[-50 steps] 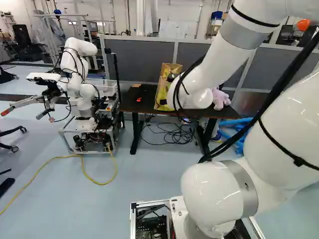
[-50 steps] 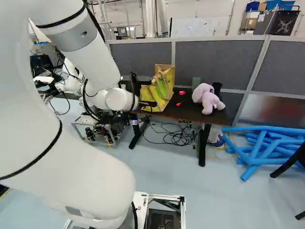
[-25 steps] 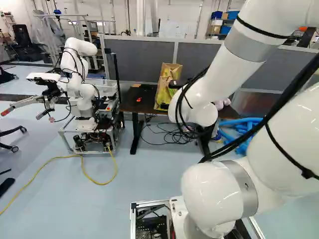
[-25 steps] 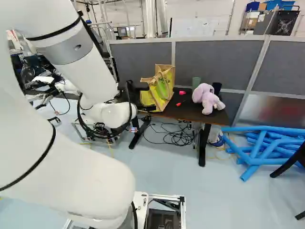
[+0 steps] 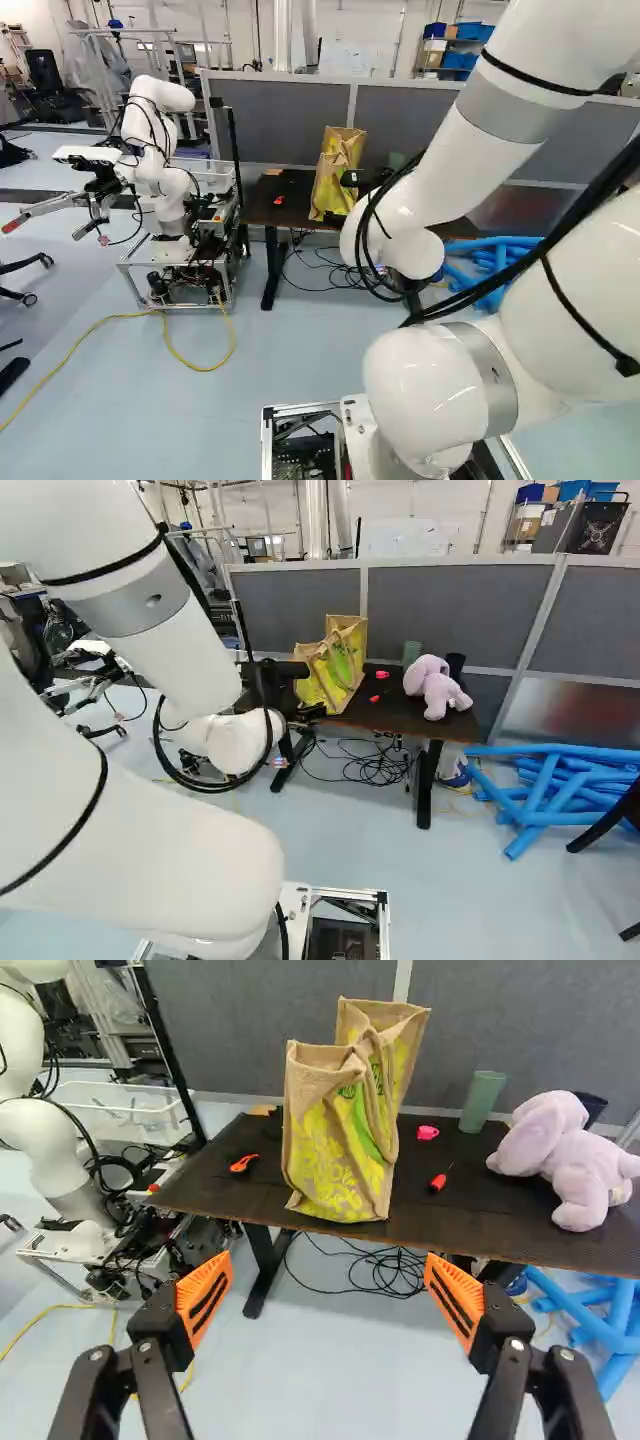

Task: Pick up the bag on the ground and place it on the table

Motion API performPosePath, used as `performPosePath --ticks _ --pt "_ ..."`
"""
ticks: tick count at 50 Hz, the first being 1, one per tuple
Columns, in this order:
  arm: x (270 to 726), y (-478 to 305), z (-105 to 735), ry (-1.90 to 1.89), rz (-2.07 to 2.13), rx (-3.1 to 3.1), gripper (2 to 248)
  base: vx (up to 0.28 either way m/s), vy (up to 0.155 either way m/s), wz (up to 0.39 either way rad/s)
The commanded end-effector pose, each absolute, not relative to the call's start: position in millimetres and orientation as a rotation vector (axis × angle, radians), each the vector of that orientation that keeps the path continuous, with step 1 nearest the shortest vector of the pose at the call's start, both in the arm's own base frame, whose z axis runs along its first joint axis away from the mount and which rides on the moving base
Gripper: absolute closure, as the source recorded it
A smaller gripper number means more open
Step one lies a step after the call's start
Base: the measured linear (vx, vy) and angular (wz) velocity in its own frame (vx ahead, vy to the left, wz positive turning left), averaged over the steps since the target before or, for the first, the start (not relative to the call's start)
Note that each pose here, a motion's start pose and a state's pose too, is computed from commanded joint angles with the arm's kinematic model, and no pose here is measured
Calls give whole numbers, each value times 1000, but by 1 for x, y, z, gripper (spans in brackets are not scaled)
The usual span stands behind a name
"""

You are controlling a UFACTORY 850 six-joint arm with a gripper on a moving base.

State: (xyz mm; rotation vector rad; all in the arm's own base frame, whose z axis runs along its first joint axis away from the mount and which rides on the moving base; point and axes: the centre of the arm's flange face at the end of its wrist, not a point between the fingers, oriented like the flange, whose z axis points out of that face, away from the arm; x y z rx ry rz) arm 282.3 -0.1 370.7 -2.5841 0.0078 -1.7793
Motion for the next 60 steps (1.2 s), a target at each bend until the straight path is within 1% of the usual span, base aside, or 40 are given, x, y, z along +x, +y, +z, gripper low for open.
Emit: performPosePath --ticks 23,60 --pt "271 0 366 0 -1821 -2559 3 0 0 0" --pt "270 0 366 0 -1824 -2558 3 0 0 0"
